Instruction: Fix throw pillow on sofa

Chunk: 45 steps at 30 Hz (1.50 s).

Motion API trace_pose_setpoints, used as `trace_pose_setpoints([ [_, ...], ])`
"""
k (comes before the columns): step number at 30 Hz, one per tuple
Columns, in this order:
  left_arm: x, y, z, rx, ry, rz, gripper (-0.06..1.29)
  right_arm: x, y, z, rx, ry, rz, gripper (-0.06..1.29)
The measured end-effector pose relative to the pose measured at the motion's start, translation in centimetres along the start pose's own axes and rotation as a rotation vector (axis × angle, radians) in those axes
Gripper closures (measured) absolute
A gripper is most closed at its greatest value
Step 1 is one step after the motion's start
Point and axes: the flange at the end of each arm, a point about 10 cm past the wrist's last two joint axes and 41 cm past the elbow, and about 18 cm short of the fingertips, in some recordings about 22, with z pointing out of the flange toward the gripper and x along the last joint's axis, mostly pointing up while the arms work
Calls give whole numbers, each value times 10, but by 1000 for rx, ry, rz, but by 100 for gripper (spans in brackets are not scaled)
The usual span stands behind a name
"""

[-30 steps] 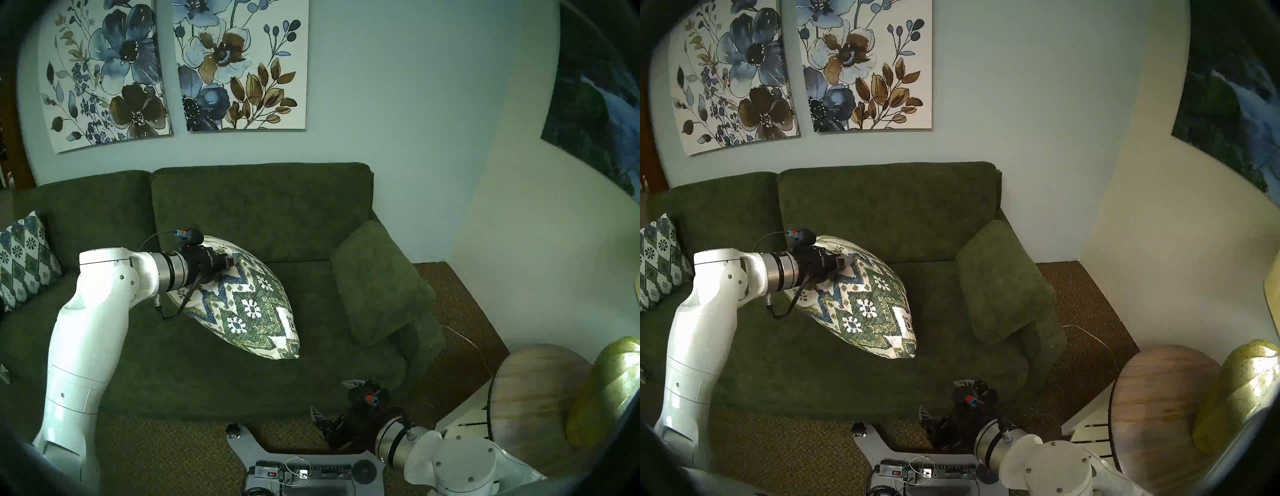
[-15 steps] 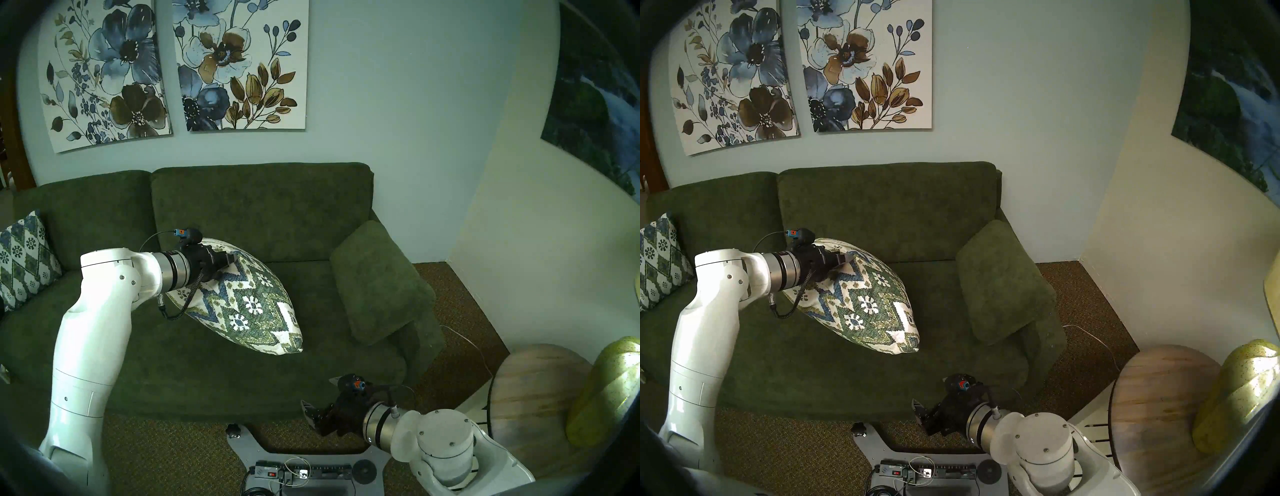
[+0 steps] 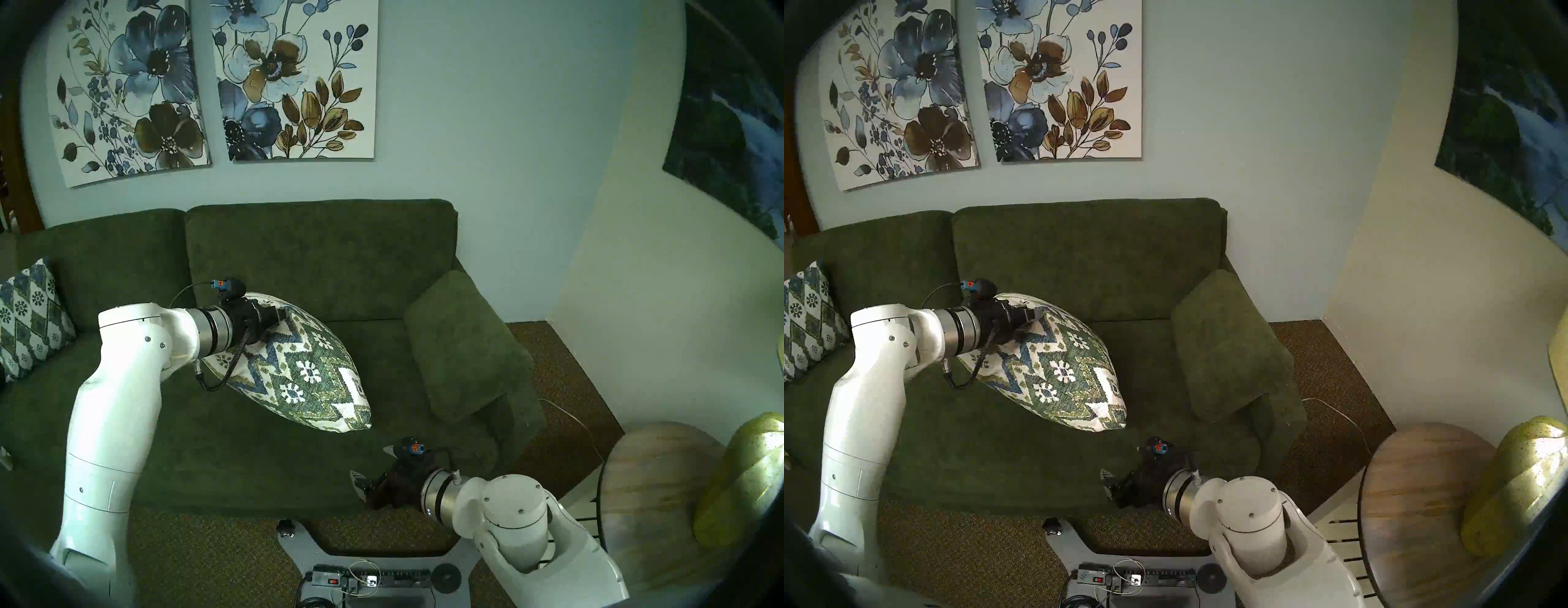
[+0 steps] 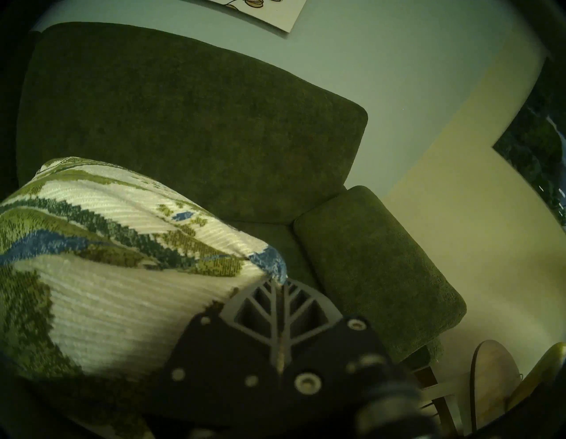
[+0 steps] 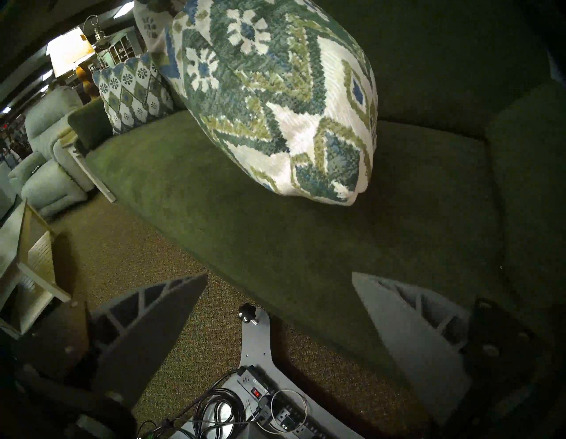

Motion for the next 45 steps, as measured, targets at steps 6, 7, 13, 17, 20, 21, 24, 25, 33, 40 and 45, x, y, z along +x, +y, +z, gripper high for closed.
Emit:
trace_pose_setpoints([
  [6, 1, 1, -1, 7, 3, -6, 125, 9, 8, 18, 3, -6, -13, -1],
  [7, 1, 1, -1, 7, 4, -7, 125, 10, 9, 21, 4, -7, -15, -1],
  [13, 1, 1, -1, 7, 5, -12, 125, 23, 12, 35, 22, 0, -40, -1],
  [17, 2, 1, -2, 9, 5, -14, 125, 34, 10, 44, 46, 6, -70, -1],
  [20, 3, 0, -2, 13, 5, -15, 125, 41, 9, 51, 70, 6, -101, -1],
  [21, 3, 0, -2, 14, 5, -15, 125, 43, 9, 54, 80, 5, -112, -1],
  [24, 4, 0, -3, 16, 5, -15, 125, 47, 9, 58, 100, 1, -134, -1],
  [25, 4, 0, -3, 17, 4, -15, 125, 49, 9, 60, 111, -2, -142, -1],
  [33, 2, 3, 0, 12, -11, -17, 125, 52, 14, 80, 187, -48, -199, 1],
  [40, 1, 7, 3, 10, -26, -22, 125, 55, 19, 93, 237, -85, -240, 126],
  [45, 2, 9, 3, 17, -35, -32, 125, 60, 22, 98, 270, -96, -270, 127],
])
